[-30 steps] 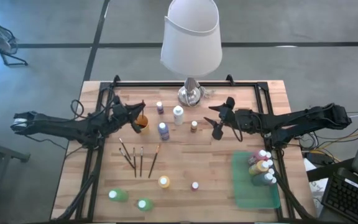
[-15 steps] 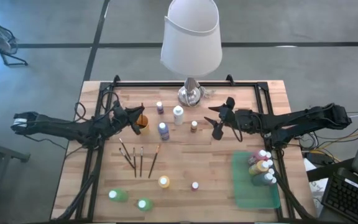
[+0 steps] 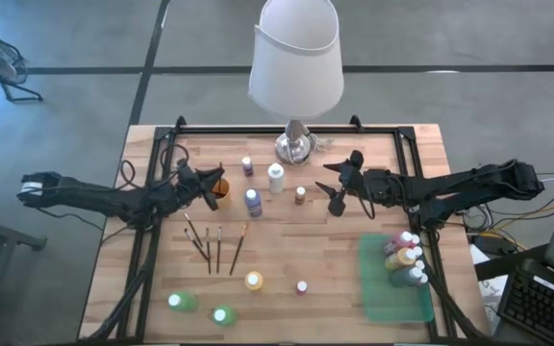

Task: Pick & Place Paint Supplies
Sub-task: Put the gold paint brush into the yellow cup, then put the yellow paint bottle into the green bin

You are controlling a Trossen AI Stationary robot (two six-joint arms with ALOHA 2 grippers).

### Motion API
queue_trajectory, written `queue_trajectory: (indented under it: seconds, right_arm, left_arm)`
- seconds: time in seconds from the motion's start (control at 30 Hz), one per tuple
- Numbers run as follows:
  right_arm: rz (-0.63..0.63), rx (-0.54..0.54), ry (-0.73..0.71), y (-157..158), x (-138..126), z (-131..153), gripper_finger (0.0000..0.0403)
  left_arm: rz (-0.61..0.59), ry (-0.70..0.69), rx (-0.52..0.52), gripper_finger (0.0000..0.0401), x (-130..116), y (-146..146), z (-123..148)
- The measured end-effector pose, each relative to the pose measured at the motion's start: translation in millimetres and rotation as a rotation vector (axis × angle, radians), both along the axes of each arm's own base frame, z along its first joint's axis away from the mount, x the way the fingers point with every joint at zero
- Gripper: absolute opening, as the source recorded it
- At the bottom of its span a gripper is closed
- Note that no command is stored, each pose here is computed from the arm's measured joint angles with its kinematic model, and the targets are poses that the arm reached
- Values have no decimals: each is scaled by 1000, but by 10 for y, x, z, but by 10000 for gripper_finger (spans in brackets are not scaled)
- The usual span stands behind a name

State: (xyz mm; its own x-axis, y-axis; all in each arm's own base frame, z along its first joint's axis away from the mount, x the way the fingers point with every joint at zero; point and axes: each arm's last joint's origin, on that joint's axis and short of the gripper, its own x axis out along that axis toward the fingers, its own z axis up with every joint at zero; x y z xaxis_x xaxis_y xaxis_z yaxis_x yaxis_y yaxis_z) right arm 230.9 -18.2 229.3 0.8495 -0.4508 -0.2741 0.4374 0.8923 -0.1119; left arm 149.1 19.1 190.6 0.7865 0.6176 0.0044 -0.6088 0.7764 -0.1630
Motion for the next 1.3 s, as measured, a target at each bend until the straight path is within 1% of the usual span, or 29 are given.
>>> queue_trajectory:
  seconds: [0.47, 0.73, 0.83, 1.07, 1.23, 1.3]
  right_arm:
    - [0, 0, 0, 1, 0, 0, 291]
    - [0, 0, 0, 0, 0, 0, 269]
    - [0, 0, 0, 1, 0, 0, 259]
    - [0, 0, 0, 0, 0, 0, 240]
    - [1, 0, 0, 1, 0, 0, 233]
    - [1, 0, 0, 1, 1, 0, 233]
  left_arm:
    - [2, 63, -5, 14, 45, 4, -82]
    - [2, 84, -6, 16, 58, 4, -109]
    - [2, 84, -6, 28, 58, 4, -109]
    - [2, 85, -11, 70, 63, 4, -102]
    - [2, 105, -5, 100, 103, 5, -19]
    - [1, 100, 14, 109, 125, 5, 53]
